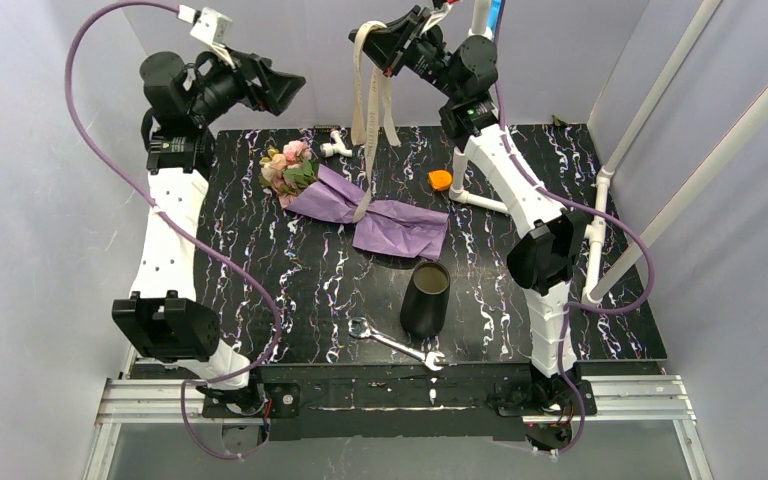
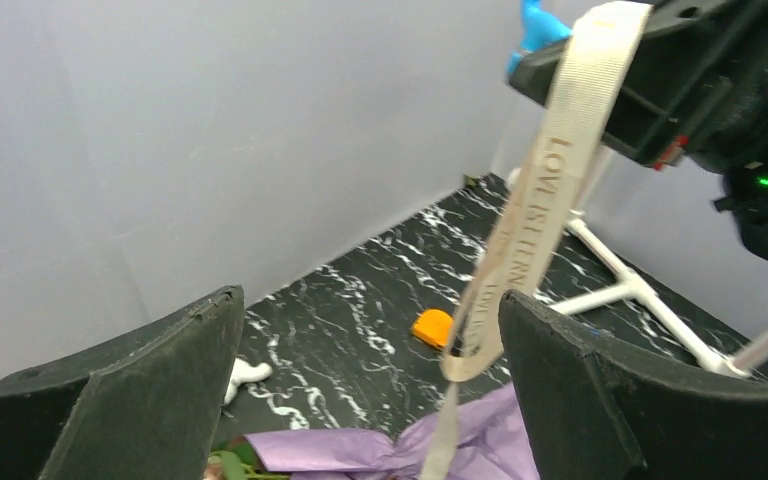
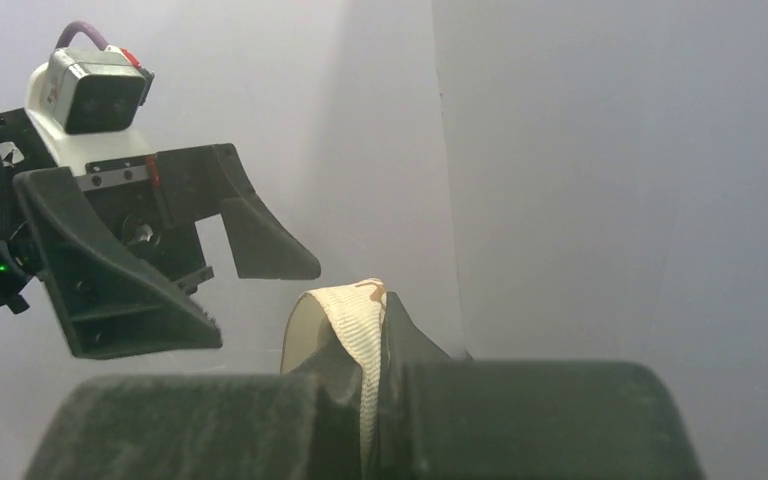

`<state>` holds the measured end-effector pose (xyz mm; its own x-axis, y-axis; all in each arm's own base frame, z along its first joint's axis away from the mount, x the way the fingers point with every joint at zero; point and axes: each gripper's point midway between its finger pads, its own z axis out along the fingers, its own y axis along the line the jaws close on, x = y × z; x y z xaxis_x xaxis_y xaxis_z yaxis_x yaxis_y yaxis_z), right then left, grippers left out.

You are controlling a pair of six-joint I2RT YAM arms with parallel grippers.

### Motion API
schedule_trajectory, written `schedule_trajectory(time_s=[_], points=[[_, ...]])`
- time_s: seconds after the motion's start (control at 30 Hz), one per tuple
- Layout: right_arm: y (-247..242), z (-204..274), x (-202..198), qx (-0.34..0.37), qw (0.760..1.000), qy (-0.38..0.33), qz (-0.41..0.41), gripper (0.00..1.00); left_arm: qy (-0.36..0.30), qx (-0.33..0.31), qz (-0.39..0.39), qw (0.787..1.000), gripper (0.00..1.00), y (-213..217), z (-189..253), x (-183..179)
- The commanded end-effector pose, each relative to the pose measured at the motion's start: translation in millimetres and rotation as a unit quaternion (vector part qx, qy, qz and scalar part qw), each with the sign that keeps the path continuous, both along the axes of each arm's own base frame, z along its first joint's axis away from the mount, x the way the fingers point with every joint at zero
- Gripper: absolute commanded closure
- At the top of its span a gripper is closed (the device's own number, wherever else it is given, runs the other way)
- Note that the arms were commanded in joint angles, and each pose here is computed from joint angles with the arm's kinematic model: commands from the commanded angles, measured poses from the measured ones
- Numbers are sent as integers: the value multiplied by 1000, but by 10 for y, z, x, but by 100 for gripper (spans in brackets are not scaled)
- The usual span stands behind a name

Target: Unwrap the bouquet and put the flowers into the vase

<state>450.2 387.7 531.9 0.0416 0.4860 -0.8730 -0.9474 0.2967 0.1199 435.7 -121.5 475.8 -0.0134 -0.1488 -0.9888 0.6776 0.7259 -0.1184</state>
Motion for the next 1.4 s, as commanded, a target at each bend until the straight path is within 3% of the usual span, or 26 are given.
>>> schedule_trajectory(time_s=[0.0, 0.13, 0.33, 0.6, 0.67, 0.73, 0.83, 0.87, 0.97, 1.07, 1.17, 1.23, 1.3, 1.37], points=[[-32, 13, 46, 21, 1000, 12, -5, 99, -30, 17, -98, 995, 2, -608, 100, -362], [20, -28, 97, 32, 999, 30, -5, 99, -45, 4, -46, 998, 2, -722, -65, -106], [65, -110, 69, 39, 998, 57, 3, 99, -70, -6, -55, 996, 2, -1172, -228, 128], [39, -100, 164, 53, 995, 78, -20, 99, -46, -7, -10, 999, 5, -1410, -615, 500], [32, -78, 177, 58, 994, 85, -21, 99, -33, -5, 11, 999, 16, -1386, -743, 614], [24, -65, 169, 59, 994, 86, -21, 99, -27, -3, 33, 999, 35, -1328, -811, 687], [16, -142, 176, 47, 994, 93, -27, 99, -27, 4, 35, 999, 89, -1257, -814, 662], [11, -180, 173, 42, 994, 94, -30, 99, -25, 6, 34, 999, 100, -1225, -819, 633], [8, -344, 181, 25, 994, 102, -38, 98, -20, -1, 32, 999, 100, -1054, -693, 535], [-23, -466, 187, 10, 993, 104, -48, 81, 3, -17, 47, 999, 100, -753, -557, 529], [-14, -565, 135, -11, 995, 88, -44, 40, -8, -21, 53, 998, 100, -480, -282, 509], [-24, -610, 91, -26, 996, 68, -48, 19, -26, -16, 52, 998, 100, -362, -86, 466], [-62, -645, 66, -38, 996, 50, -60, 5, -42, -10, 56, 998, 100, -267, 88, 420], [-111, -694, 62, -52, 995, 30, -78, 2, -58, -2, 62, 996, 100, -189, 240, 372]])
